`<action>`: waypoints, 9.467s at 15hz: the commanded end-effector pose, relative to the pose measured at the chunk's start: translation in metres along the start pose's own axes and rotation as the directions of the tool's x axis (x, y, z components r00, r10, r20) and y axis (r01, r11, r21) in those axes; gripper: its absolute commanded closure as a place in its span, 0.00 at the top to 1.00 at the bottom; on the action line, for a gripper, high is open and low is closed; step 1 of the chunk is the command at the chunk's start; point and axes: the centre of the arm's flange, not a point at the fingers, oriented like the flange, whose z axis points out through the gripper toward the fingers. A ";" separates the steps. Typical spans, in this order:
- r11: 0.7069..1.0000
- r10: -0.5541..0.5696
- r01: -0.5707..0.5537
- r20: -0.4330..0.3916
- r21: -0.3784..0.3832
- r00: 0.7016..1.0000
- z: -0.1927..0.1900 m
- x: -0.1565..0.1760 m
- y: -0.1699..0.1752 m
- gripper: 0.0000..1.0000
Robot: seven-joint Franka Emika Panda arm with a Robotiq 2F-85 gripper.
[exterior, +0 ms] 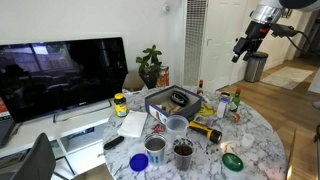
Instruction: Turn off the torch and put it upside down
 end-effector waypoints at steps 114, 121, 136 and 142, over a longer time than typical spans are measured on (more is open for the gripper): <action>0.911 -0.384 0.407 0.224 -0.064 0.896 0.347 -0.004 -0.140 1.00; 0.897 -0.430 0.441 0.223 -0.002 0.875 0.382 0.020 -0.137 1.00; 0.895 -0.443 0.445 0.200 0.038 0.874 0.420 0.031 -0.133 0.69; 0.894 -0.447 0.440 0.203 0.078 0.871 0.412 0.022 -0.130 0.29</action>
